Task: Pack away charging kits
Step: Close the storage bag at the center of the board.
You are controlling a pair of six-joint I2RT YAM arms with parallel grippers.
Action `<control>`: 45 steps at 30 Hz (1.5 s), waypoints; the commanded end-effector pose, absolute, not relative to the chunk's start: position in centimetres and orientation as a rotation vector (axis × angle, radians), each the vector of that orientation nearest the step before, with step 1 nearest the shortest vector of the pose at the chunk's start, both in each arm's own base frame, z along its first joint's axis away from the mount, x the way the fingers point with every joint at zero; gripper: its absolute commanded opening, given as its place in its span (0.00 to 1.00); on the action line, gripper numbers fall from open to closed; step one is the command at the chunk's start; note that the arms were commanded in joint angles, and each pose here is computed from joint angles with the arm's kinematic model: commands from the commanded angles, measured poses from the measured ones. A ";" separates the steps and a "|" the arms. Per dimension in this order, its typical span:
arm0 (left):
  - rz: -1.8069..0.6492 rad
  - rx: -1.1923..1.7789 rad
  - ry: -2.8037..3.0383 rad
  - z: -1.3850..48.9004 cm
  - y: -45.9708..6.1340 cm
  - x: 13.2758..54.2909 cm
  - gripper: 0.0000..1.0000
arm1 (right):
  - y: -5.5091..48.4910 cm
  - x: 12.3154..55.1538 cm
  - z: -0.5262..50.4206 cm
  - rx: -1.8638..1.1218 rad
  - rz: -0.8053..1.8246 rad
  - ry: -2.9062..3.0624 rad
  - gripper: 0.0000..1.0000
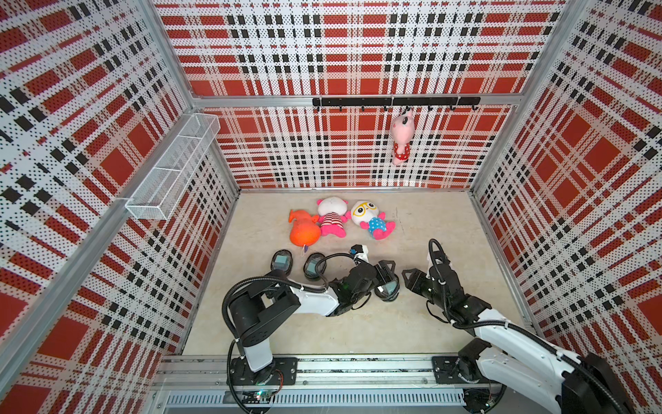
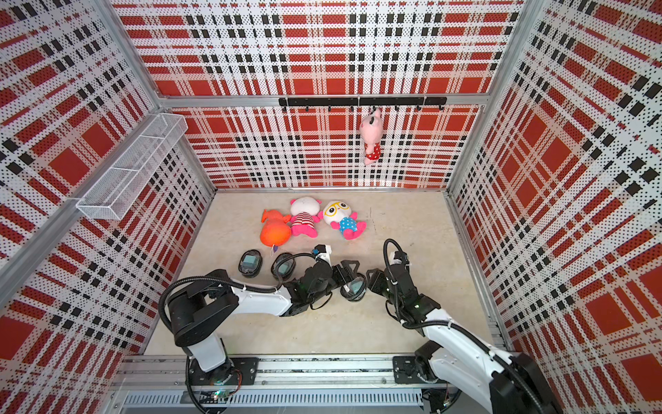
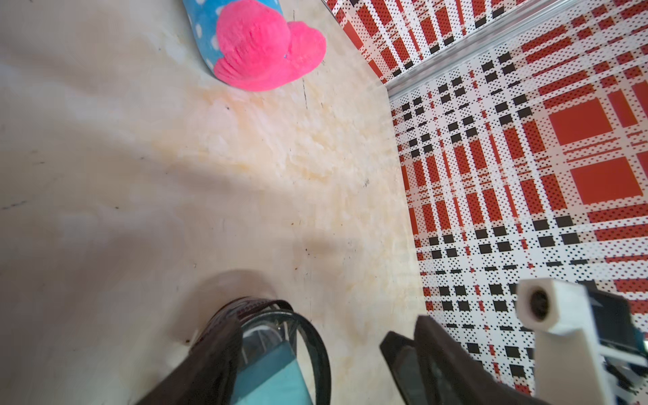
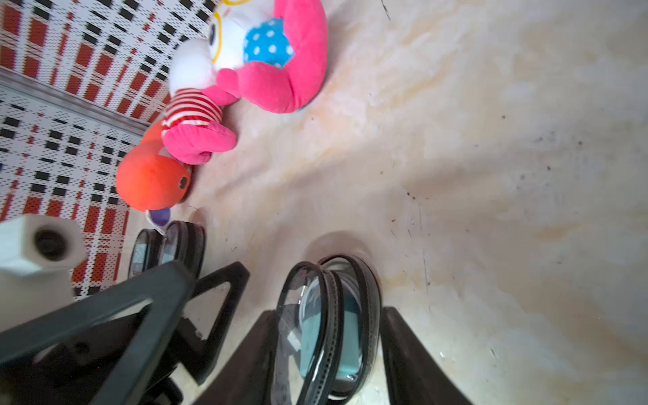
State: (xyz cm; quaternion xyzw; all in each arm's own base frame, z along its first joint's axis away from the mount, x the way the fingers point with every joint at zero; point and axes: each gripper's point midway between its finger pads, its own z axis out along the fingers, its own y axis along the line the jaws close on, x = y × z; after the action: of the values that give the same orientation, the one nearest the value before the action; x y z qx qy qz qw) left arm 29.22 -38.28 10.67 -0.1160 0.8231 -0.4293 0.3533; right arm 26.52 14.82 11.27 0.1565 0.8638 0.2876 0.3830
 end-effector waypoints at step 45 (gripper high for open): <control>-1.163 -0.316 2.183 8.3 -40.6 26.0 0.62 | 20.6 23.6 6.0 0.451 1.038 2.426 0.21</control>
State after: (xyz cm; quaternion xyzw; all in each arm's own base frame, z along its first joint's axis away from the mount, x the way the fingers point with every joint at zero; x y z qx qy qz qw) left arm 26.20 -40.55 7.71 -0.1128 0.8381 -0.4286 0.3179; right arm 23.18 20.31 4.76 0.1634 0.8877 0.3698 0.2203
